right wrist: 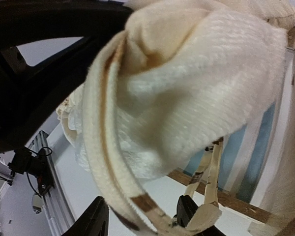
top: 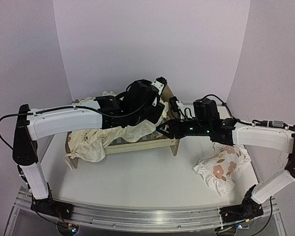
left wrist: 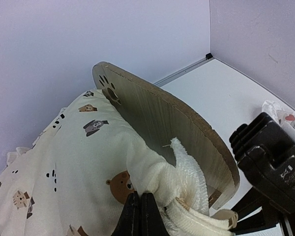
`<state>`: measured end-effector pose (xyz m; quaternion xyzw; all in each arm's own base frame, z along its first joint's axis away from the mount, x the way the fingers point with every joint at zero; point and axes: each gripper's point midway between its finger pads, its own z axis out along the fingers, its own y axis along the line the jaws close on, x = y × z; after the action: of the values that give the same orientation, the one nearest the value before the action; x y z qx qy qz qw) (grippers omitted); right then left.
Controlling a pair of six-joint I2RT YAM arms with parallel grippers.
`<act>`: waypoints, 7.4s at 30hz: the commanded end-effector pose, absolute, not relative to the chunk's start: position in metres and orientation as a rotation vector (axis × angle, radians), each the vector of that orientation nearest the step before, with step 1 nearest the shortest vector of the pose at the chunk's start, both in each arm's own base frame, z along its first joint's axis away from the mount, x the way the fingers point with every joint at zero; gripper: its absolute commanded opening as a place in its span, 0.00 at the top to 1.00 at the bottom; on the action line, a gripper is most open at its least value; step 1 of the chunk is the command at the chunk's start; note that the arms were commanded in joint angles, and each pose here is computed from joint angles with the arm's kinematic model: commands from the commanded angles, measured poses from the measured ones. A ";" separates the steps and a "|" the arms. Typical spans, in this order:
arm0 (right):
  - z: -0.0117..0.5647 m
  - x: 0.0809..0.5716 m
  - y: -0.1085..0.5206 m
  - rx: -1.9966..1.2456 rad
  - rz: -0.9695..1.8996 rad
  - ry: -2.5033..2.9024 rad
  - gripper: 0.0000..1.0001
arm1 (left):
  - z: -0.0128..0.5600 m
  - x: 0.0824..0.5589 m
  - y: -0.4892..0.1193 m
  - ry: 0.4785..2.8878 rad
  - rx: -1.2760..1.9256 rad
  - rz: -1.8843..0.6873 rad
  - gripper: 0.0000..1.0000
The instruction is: Set up the pet bed
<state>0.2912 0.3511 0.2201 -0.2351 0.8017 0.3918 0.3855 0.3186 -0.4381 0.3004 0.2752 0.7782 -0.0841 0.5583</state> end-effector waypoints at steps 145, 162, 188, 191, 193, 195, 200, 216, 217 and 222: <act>0.168 0.266 0.231 -0.481 0.389 2.340 0.46 | 0.181 0.346 -0.462 2.124 0.659 -0.016 0.75; 0.128 0.265 0.227 -0.420 0.374 2.336 0.50 | 0.214 0.301 -0.453 2.183 0.701 -0.256 0.05; 0.207 0.302 0.264 -0.422 0.457 2.156 0.45 | 0.161 0.194 -0.404 2.267 0.654 -0.638 0.14; 0.217 0.322 0.270 -0.401 0.391 2.132 0.45 | 0.156 0.186 -0.405 2.259 0.662 -0.664 0.14; 0.218 0.336 0.275 -0.396 0.343 2.126 0.45 | 0.153 0.182 -0.408 2.258 0.671 -0.677 0.15; 0.216 0.346 0.278 -0.389 0.303 2.128 0.45 | 0.148 0.179 -0.408 2.265 0.677 -0.673 0.16; 0.205 0.361 0.278 -0.354 0.219 2.141 0.51 | 0.138 0.172 -0.411 2.270 0.686 -0.669 0.17; 0.223 0.378 0.286 -0.310 0.161 2.097 1.00 | 0.113 0.173 -0.421 2.210 0.636 -0.694 0.23; 0.229 0.378 0.287 -0.306 0.159 2.089 1.00 | 0.111 0.175 -0.422 2.200 0.630 -0.690 0.24; 0.250 0.376 0.301 -0.323 0.129 2.069 1.00 | 0.108 0.181 -0.433 2.093 0.624 -0.656 0.26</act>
<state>0.3715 0.2722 0.1872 -0.1216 0.8904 0.0386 0.4370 0.1726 -0.4193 0.0994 0.2574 0.8623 -0.2513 0.3564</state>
